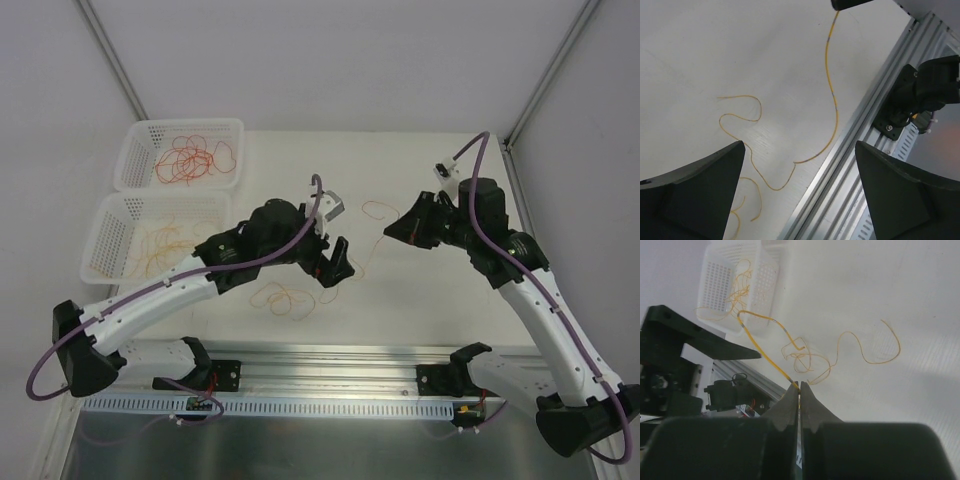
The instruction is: Untangle the cables
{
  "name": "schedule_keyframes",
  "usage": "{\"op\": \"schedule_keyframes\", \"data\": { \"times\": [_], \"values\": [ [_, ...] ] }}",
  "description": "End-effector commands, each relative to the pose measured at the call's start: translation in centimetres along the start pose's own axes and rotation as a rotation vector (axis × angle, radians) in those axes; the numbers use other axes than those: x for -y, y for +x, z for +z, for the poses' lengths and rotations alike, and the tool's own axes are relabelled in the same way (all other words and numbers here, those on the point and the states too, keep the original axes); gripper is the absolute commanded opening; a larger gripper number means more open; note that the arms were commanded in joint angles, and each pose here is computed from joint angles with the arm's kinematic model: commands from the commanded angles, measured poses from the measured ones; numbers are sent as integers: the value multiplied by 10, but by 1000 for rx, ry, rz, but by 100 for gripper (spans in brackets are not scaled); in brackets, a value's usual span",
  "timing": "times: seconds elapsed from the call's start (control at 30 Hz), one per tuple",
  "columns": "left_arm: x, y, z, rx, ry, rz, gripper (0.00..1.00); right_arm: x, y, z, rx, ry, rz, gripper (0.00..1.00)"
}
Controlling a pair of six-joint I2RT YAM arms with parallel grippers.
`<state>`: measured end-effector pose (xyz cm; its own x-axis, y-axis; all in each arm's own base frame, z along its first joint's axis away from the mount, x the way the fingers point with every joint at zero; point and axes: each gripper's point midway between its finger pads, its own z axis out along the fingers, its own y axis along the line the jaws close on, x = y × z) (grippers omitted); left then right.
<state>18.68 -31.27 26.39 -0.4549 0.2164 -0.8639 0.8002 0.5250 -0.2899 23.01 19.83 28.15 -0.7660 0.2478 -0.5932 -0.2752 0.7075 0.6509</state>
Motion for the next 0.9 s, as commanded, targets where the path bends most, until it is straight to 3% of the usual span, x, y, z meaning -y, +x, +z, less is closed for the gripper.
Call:
{"op": "schedule_keyframes", "data": {
  "times": [0.0,0.27,0.3,0.37,0.47,0.5,0.6,0.67,0.73,0.77,0.83,0.87],
  "values": [
    [-7,-13,25,49,-89,-15,93,-31,-21,-20,90,-91,-9,1],
    [28,10,60,-39,1,42,75,-32,-15,-32,112,-97,-4,1],
    [32,12,61,-46,18,46,67,-30,-13,-34,113,-90,-5,1],
    [41,15,62,-55,54,47,61,-27,-12,-35,117,-76,-4,1],
    [49,13,61,-49,87,34,42,-22,-7,-37,115,-60,-6,0],
    [49,12,61,-46,85,31,23,-19,-6,-37,112,-48,-2,1],
    [53,7,58,-31,91,20,0,-10,-3,-39,112,-7,-5,1],
    [54,-3,53,-7,90,10,0,-7,-2,-41,119,13,-6,1],
    [57,-11,48,16,94,6,0,0,2,-41,111,38,-8,7],
    [56,-15,46,26,86,2,0,2,3,-42,112,45,-13,21],
    [56,-27,38,54,70,-2,0,2,4,-45,113,42,-39,35],
    [51,-33,36,66,43,-3,0,0,5,-48,116,34,-51,50]
  ]
}}
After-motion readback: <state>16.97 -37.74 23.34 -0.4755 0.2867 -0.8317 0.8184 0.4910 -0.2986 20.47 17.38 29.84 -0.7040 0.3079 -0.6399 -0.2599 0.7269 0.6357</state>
